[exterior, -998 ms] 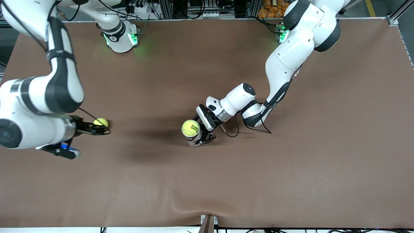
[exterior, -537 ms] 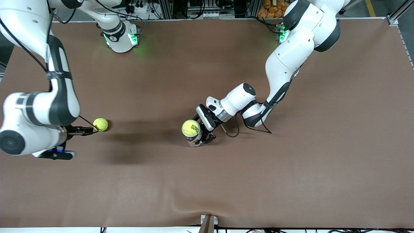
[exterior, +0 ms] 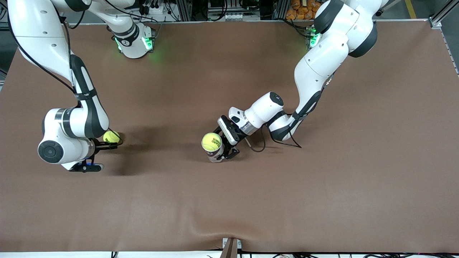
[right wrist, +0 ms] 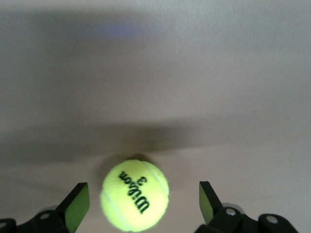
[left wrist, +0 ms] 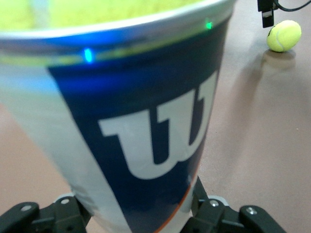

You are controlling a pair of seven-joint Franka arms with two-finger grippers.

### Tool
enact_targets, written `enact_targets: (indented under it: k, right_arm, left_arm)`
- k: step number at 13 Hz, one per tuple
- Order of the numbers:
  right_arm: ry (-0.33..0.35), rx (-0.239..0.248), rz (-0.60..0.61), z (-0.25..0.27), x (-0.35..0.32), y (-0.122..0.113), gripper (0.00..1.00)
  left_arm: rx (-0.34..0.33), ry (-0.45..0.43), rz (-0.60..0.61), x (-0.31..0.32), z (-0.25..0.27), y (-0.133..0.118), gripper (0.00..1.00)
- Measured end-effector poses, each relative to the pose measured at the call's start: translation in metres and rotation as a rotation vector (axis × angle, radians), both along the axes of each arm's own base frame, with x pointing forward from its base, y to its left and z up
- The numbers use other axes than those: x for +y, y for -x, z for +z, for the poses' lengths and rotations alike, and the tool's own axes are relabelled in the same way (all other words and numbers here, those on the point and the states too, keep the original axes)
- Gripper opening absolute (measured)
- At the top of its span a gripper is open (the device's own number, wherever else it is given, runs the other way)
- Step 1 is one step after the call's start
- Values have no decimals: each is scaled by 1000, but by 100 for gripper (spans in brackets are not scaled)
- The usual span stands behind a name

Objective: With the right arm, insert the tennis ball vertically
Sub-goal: 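Grasp the second tennis ball with the right gripper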

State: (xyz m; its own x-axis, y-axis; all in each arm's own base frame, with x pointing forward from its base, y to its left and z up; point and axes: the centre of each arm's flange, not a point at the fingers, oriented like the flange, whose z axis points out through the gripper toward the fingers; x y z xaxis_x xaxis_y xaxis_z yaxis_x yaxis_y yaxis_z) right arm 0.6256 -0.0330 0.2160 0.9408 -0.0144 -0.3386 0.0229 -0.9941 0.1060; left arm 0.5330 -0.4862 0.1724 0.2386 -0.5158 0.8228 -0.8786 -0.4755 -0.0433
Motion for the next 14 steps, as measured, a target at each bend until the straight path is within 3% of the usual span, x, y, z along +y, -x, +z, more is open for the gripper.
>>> enact_targets:
  k: [8, 14]
  right_arm:
    - [-49, 23, -25, -5, 5, 10, 100]
    - [-49, 74, -33, -22, 2, 27, 100]
  left_arm:
    - [0, 0, 0, 0, 0, 0, 78]
    - [0, 0, 0, 0, 0, 0, 78]
